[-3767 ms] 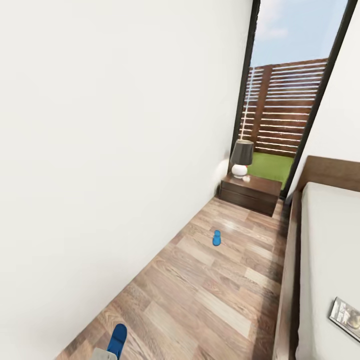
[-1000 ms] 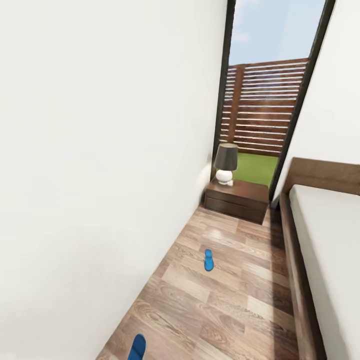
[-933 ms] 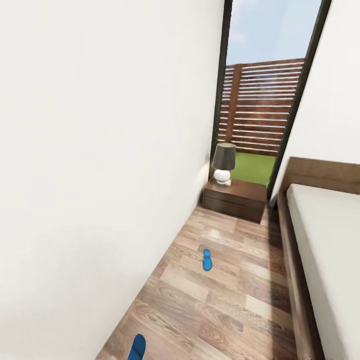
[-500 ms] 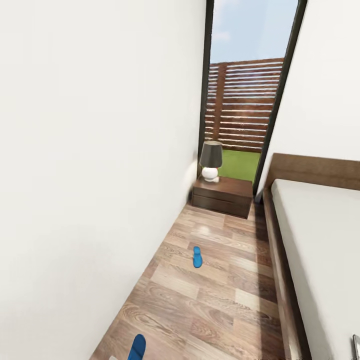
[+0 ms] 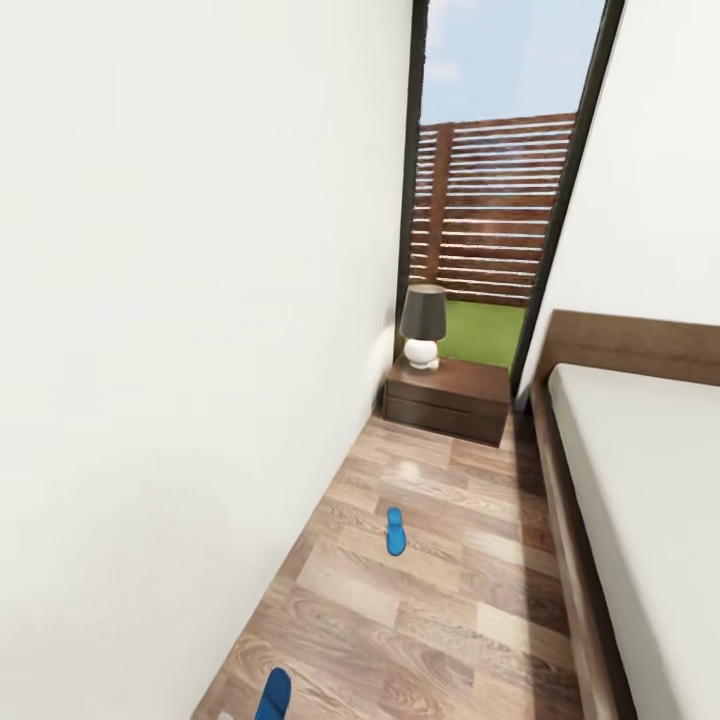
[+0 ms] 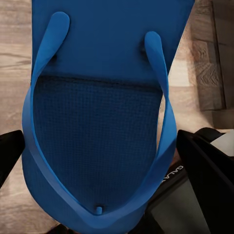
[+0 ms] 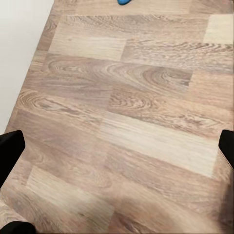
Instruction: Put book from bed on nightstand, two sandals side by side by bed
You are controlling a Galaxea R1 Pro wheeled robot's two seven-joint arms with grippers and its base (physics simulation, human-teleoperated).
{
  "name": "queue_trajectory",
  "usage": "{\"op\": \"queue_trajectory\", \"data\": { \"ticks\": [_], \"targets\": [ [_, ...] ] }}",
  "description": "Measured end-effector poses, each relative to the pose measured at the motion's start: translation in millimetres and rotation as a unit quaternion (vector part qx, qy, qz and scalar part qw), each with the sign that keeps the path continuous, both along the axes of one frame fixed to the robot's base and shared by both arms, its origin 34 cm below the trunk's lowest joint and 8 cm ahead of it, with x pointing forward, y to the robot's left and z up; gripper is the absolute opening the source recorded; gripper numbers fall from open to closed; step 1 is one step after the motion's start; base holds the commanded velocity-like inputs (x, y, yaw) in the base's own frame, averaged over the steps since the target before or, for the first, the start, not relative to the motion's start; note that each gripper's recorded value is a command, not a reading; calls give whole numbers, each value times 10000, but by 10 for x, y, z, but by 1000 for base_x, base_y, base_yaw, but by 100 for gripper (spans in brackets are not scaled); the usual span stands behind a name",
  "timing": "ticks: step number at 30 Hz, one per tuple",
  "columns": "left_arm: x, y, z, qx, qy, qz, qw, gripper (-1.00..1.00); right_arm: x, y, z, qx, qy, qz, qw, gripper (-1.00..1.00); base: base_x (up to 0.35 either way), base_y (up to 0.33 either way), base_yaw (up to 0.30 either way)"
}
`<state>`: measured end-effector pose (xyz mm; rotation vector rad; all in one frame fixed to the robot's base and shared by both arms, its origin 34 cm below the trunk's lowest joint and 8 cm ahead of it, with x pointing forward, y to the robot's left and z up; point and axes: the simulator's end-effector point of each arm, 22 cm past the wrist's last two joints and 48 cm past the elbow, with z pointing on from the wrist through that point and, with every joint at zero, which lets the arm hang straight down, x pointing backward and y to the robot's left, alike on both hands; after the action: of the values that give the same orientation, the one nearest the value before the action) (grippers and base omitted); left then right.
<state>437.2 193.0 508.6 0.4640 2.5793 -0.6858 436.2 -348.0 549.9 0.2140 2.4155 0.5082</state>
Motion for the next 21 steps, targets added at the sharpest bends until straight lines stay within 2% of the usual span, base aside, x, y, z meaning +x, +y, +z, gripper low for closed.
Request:
{"op": "queue_trajectory", "data": {
  "ticks": [10, 21],
  "targets": [
    [-6, 0, -5, 2, 8, -4, 10000, -100, -4, 5, -2, 10, 3, 8, 10000, 100, 318, 0, -26],
    [-25, -1, -29, -1, 47, 2, 10000, -100, -18, 2, -24, 2, 38, 11, 10000, 100, 34, 0, -232]
  ]
}}
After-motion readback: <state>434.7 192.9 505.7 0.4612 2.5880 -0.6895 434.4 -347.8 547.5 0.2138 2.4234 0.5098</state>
